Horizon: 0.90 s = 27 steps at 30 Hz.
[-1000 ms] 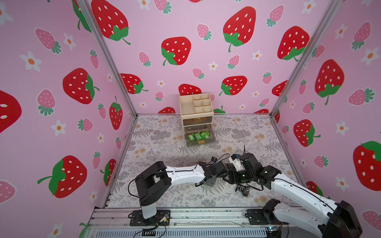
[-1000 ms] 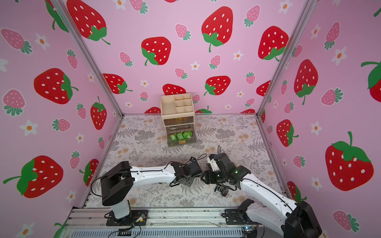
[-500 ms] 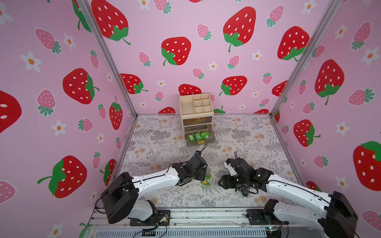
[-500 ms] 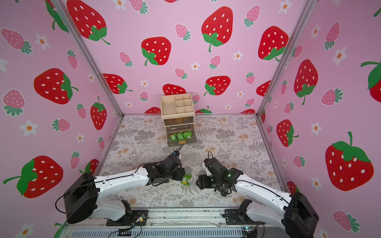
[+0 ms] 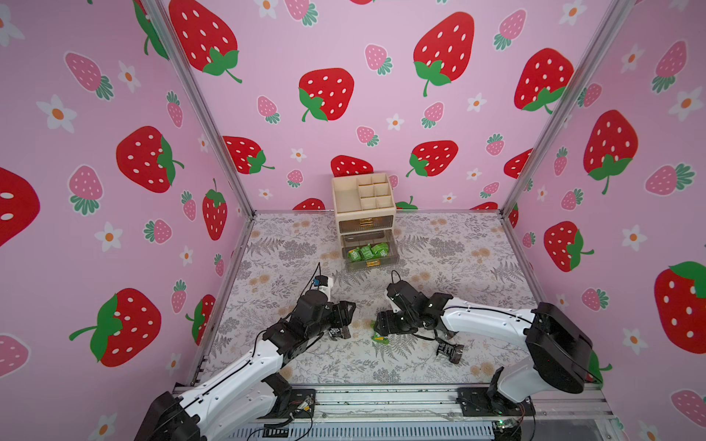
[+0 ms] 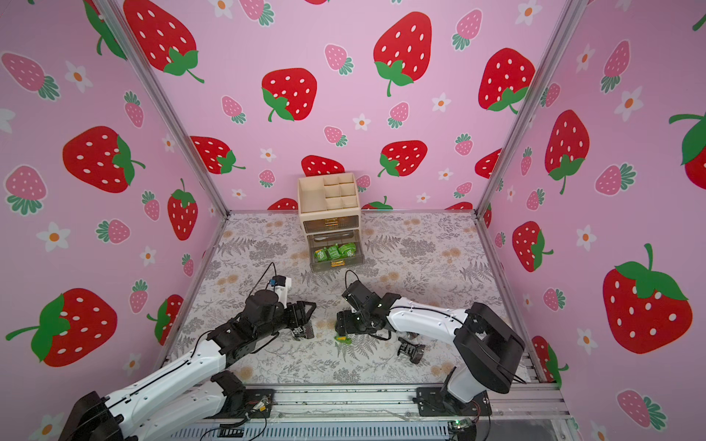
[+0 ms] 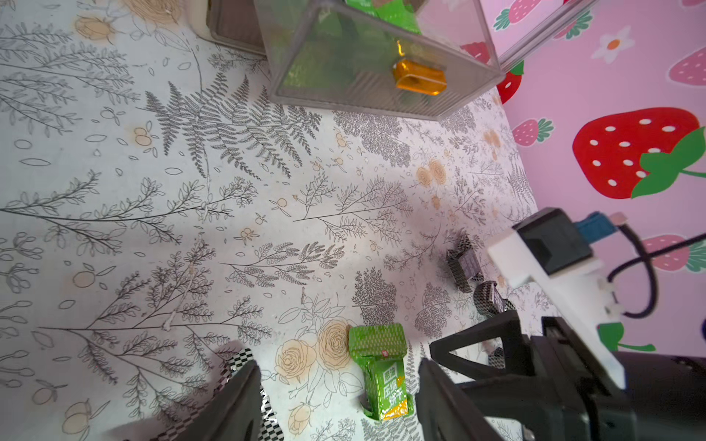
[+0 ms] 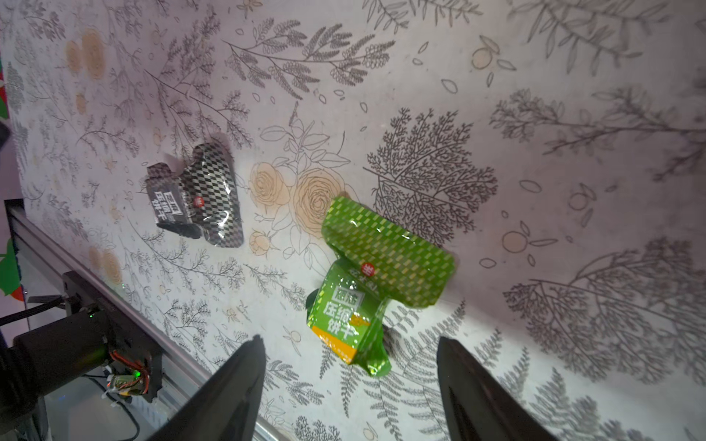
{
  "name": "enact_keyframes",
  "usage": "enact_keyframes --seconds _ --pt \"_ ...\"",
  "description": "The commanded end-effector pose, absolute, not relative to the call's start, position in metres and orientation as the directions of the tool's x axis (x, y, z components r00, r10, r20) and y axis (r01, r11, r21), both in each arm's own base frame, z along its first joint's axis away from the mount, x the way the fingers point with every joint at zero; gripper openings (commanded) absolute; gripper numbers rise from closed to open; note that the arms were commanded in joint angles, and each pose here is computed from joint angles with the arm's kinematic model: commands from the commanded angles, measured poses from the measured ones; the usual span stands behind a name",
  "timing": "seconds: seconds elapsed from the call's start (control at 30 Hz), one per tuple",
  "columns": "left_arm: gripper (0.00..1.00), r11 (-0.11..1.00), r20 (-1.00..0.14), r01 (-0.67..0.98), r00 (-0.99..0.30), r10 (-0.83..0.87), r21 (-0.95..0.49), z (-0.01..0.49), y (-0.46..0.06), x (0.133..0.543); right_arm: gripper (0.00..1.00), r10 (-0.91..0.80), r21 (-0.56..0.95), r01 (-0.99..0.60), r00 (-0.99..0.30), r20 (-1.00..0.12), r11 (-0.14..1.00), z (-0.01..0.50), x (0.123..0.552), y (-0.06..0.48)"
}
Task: Place the cookies into the drawer by color
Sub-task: Pick up the cookie at the center of the board.
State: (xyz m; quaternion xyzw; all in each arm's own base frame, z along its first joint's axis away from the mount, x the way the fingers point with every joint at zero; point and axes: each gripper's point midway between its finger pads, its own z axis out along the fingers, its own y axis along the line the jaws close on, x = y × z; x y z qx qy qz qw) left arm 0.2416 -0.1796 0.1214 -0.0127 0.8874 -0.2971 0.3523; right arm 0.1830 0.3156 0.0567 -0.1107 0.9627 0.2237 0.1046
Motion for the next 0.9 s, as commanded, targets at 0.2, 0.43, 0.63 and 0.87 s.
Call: enact_keyframes --seconds 0.2,0.43,0.63,0.87 --pt "0.69 0.823 -0.611 0.188 -0.759 -0.225 -0.536 0.113 -0.173 0.234 0.72 -0.187 0.345 -0.26 -0.955 -0.232 0.902 0.043 0.182 0.336" --pt "0.7 0.825 -0.612 0.186 -0.758 -0.226 -0.534 0.109 -0.171 0.231 0.66 -0.231 0.18 -0.277 -0.943 -0.239 0.944 0.036 0.187 0.333" --pt "0.7 0.822 -0.605 0.182 -0.763 -0.227 -0.539 0.104 -0.172 0.23 0.53 -0.249 0.097 -0.277 -0.94 -0.234 0.956 0.028 0.187 0.324" --pt "0.7 0.83 -0.609 0.171 -0.758 -0.233 -0.531 0.103 -0.168 0.23 0.5 -0.292 0.084 -0.315 -0.933 -0.211 0.945 0.02 0.182 0.329"
